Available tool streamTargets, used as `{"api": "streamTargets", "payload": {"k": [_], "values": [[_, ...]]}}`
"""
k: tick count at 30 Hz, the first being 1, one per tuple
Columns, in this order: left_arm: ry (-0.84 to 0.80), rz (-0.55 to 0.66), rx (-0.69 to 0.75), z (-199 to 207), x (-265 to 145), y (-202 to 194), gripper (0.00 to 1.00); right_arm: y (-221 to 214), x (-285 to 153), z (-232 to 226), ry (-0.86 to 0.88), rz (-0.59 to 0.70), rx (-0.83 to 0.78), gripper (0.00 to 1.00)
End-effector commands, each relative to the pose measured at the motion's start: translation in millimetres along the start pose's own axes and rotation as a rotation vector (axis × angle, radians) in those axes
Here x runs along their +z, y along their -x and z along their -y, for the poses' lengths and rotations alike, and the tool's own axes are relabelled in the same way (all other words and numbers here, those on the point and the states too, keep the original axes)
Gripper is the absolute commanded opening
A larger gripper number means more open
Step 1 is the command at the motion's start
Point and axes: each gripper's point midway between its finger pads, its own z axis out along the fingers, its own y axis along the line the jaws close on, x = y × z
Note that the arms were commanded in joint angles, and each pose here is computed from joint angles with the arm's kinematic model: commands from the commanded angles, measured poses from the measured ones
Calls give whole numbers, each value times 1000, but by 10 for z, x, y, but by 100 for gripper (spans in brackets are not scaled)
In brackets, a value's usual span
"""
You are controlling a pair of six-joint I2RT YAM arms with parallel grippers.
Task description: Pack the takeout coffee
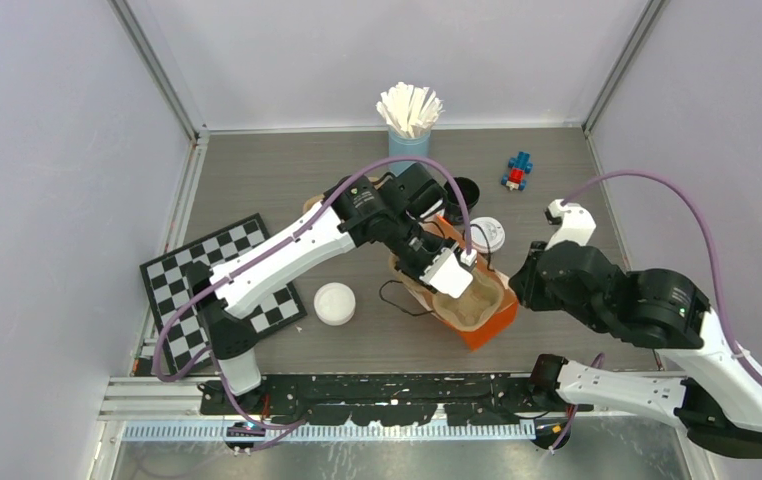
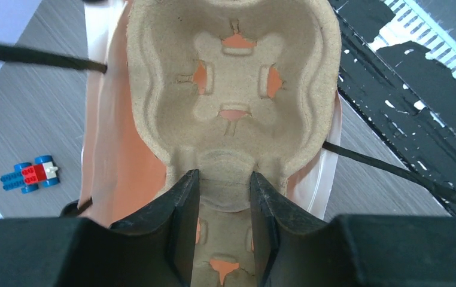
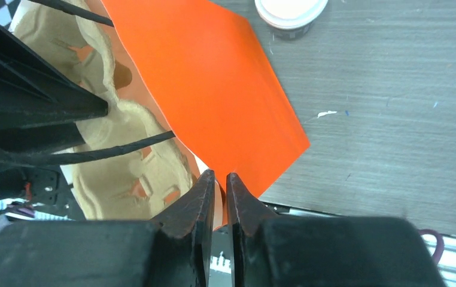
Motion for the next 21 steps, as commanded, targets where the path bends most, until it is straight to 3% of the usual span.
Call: {"api": "streamTargets", "payload": {"k": [1, 8, 14, 17, 21], "values": [[44, -2, -30, 65, -204, 179, 34, 224, 85, -151, -3, 56, -113, 19], [67, -23, -59, 8, -218, 238, 33, 222, 80, -117, 7, 73, -143, 22], [195, -196, -23, -270, -251, -170, 32, 128, 73, -106, 34, 62, -62, 22], [208, -140, -69, -388, -291, -231, 31, 131, 61, -99, 36, 67, -40, 26], [225, -150, -14, -481, -274, -298, 30, 159, 22, -75, 38, 81, -25, 29]]}}
